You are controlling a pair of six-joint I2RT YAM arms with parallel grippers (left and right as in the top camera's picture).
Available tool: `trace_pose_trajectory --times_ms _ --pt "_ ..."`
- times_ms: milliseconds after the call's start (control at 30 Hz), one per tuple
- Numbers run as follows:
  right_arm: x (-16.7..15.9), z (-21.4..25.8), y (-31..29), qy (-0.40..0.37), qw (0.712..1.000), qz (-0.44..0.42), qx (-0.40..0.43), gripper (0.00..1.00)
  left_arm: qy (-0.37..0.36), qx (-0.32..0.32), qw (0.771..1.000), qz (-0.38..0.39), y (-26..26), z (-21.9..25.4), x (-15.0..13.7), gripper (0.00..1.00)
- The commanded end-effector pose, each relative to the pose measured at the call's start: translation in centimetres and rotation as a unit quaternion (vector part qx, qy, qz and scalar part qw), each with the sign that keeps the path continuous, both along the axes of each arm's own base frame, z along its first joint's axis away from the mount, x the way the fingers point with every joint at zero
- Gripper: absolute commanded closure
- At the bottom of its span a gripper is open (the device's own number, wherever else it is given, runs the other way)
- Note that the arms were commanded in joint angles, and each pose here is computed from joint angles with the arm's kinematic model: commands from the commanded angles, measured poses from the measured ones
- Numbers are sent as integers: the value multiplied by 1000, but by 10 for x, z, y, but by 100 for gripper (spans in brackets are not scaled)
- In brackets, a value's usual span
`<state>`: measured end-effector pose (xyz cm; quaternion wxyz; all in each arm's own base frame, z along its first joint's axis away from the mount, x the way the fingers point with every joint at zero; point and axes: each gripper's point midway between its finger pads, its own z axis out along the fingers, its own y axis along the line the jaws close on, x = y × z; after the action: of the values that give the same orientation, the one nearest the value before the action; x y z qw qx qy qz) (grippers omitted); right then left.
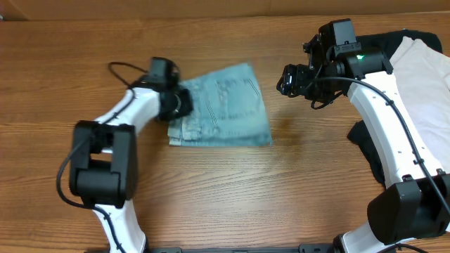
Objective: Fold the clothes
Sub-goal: 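Grasp the folded shorts' left edge with the left gripper and drag left, then push the folded shorts into the upper-left corner with the left gripper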
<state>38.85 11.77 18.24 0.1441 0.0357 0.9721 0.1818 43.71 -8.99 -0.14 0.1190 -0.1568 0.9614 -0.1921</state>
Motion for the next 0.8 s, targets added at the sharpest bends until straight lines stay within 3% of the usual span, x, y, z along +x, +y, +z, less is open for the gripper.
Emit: trace_pose_trajectory --times_ms 0,100,233,400,600,767 --pt "2 1 0 -7 1000 8 -7 16 107 35 972 204 102 -73 -26 96" --pt "2 1 0 -8 1000 9 -7 16 108 -26 939 326 134 -68 -16 96" --pt "2 1 0 -8 1000 9 -8 15 109 -83 870 474 178 -64 -9 96" --pt "2 1 0 -8 1000 9 -8 15 99 -114 795 588 225 -62 -10 96" --pt "2 0 -1 -7 1000 9 -9 15 41 -114 768 629 270 -54 -1 96" --pt "2 -1 -3 -5 1000 6 -17 15 4 -123 722 680 302 -47 2 96"
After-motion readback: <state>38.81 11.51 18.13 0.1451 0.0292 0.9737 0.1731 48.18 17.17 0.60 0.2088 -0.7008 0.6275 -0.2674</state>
